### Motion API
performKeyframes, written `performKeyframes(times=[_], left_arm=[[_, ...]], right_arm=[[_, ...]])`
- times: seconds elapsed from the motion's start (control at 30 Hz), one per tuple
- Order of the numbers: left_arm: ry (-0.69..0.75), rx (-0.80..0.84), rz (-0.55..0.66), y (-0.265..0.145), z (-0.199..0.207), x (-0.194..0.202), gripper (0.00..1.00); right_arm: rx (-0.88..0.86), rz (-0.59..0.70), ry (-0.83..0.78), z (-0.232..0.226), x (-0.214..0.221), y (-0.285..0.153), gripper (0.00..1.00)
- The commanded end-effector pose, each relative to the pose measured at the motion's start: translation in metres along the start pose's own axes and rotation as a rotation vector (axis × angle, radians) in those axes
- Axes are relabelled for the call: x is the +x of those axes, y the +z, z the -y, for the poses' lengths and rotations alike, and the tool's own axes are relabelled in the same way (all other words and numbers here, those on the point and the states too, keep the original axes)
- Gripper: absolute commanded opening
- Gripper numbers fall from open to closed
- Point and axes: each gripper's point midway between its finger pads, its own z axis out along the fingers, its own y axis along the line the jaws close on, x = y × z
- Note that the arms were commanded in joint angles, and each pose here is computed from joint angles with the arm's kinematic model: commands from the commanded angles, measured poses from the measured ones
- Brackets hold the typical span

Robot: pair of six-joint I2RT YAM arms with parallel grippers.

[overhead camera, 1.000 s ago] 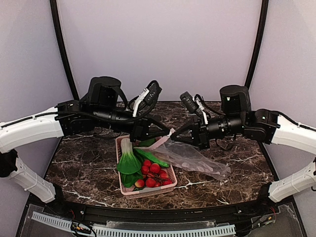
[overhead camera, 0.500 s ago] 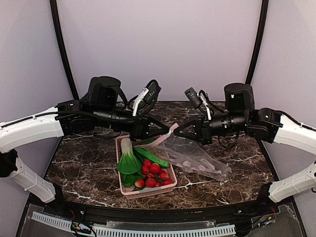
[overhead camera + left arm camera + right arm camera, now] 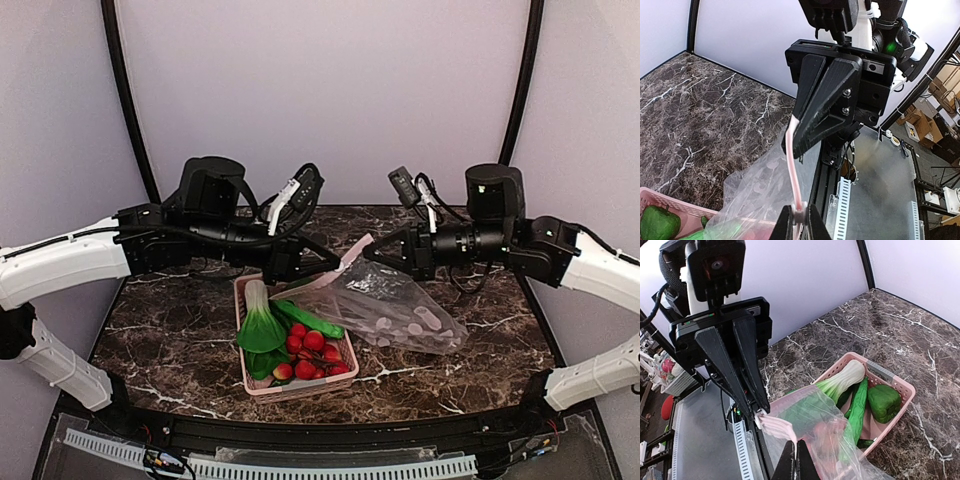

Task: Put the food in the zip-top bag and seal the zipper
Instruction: Unzip the zipper of the food storage bag.

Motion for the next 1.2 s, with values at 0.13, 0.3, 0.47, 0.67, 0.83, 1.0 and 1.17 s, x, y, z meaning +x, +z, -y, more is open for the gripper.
performKeyframes(times=[0.13, 0.3, 0.47, 0.67, 0.83, 1.0, 1.17], left_arm=[[-0.009, 0.001, -0.016, -0.007, -0.001, 0.009, 0.01], [-0.015, -0.001, -0.018, -0.008, -0.002, 0.010, 0.01], [-0.018, -0.007, -0.019, -0.008, -0.004, 0.012, 0.01], [-0.023, -0.012, -0.021, -0.009, -0.006, 0.014, 0.01], [-0.026, -0.018, -0.024, -0.010, -0.008, 0.016, 0.01], [-0.030, -0.021, -0.028, -0.010, -0.009, 0.018, 0.01], [-0.032, -0.026, -0.029, -0.010, -0.011, 0.019, 0.01]], right_arm=[[0.203, 0.068, 0.044, 0.044, -0.014, -0.019, 0.00], [0.262, 0.091, 0.051, 0.058, -0.020, -0.024, 0.00], [0.320, 0.120, 0.051, 0.069, -0.028, -0.031, 0.00], [0.393, 0.155, 0.061, 0.085, -0.038, -0.041, 0.00], [0.439, 0.177, 0.061, 0.099, -0.048, -0.049, 0.00], [0.474, 0.199, 0.062, 0.110, -0.058, -0.058, 0.00], [0.496, 0.218, 0.058, 0.117, -0.066, -0.065, 0.00]])
